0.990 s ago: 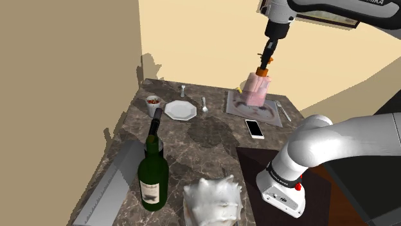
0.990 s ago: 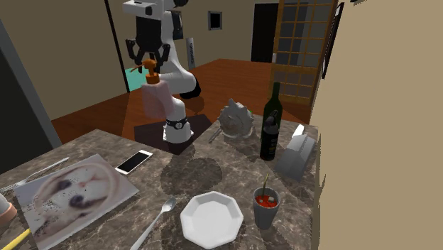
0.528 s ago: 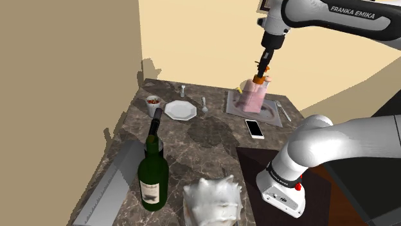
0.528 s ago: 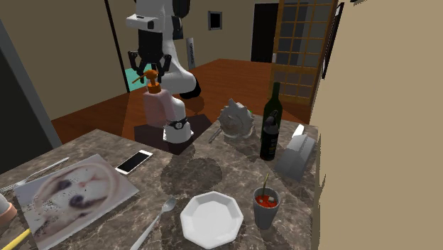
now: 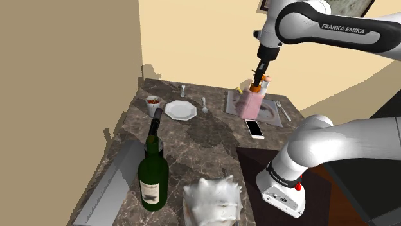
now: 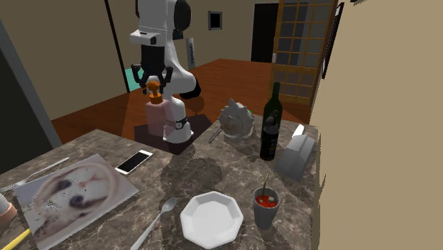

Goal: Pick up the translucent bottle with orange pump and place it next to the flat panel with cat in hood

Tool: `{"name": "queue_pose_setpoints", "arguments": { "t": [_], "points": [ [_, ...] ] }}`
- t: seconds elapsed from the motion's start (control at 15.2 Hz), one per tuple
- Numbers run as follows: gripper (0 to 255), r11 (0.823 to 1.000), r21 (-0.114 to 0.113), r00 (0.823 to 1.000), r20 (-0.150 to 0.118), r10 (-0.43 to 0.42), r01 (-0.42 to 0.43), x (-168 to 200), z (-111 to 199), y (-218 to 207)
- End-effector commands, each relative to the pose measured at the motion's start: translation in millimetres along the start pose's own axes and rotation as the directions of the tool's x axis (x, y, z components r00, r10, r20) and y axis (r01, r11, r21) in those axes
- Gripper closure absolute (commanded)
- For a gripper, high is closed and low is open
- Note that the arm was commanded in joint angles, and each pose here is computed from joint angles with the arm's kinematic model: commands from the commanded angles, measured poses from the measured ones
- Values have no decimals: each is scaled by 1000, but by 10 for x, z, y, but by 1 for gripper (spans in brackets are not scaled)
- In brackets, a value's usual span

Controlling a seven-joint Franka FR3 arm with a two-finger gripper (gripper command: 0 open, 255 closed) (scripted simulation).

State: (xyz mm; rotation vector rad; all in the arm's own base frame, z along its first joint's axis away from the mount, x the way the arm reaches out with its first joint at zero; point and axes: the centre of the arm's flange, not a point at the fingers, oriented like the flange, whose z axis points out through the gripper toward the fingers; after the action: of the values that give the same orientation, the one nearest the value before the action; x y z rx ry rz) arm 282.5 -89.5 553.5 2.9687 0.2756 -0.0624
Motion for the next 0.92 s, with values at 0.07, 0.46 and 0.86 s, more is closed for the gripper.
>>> {"name": "queue_pose_setpoints", "arguments": {
  "t": [0.07, 0.46, 0.86],
  "points": [
    [255, 1000, 0, 1000, 0, 0, 0, 17, 157, -23],
    [255, 1000, 0, 1000, 0, 0, 0, 35, 469, -72],
    [255, 1000, 0, 1000, 0, 0, 0, 52, 782, -121]
  ]
}}
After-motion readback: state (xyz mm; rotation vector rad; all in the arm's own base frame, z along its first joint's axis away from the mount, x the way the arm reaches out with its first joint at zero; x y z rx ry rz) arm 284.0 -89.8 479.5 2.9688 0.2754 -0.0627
